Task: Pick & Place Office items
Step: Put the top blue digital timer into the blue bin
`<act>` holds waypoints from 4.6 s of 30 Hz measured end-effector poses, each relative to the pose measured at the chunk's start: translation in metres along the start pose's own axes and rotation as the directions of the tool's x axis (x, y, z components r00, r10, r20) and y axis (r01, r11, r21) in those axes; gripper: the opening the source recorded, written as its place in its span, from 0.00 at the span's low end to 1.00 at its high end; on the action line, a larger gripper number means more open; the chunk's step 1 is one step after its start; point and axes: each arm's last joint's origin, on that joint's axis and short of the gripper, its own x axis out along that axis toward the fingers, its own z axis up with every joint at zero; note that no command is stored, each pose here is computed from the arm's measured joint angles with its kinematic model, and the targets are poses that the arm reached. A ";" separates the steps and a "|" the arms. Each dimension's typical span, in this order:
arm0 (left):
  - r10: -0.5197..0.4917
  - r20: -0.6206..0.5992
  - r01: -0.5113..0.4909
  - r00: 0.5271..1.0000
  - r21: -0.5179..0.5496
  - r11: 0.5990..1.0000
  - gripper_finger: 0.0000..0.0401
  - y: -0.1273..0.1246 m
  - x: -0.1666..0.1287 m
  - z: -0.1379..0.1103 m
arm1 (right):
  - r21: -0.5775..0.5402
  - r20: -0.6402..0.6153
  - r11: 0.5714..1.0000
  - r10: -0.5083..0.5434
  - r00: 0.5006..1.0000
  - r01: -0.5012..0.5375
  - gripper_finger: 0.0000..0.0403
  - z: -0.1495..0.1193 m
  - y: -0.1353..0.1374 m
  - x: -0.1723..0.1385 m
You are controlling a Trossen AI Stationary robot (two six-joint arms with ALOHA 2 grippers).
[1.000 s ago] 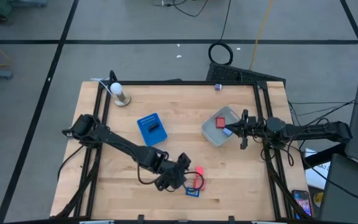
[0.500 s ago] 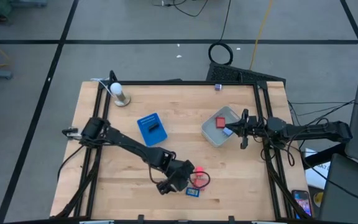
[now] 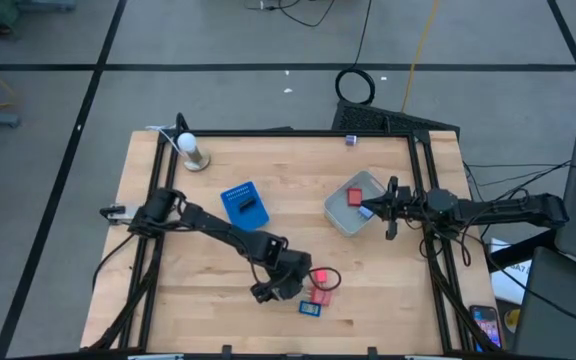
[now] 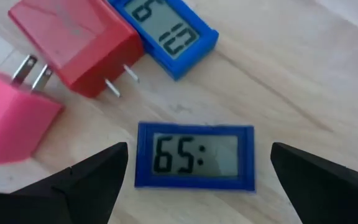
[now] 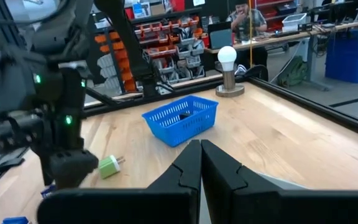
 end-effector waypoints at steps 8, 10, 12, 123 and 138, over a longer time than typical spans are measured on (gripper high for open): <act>-0.035 0.005 0.035 0.999 -0.022 0.999 0.99 0.002 0.006 -0.004 | 0.010 0.018 1.000 0.002 1.000 -0.003 0.00 0.002 0.000 0.000; -0.048 0.008 0.048 0.999 -0.023 0.999 0.99 0.001 0.007 -0.005 | 0.011 0.024 1.000 0.003 1.000 -0.004 0.00 0.002 0.000 0.000; -0.049 0.008 0.049 0.999 -0.027 0.998 0.99 0.002 0.007 -0.006 | 0.012 0.034 1.000 0.005 0.999 -0.006 0.00 0.003 0.001 0.000; 0.905 0.292 -0.390 0.310 -0.829 0.401 0.72 -0.145 -0.215 -0.183 | 0.082 -0.019 0.995 0.051 0.999 -0.049 0.00 -0.001 0.002 0.003; 0.700 -0.167 -0.468 0.695 -0.844 0.263 0.71 -0.080 -0.196 -0.162 | 0.081 -0.027 0.996 0.049 0.998 -0.047 0.00 -0.002 0.002 0.003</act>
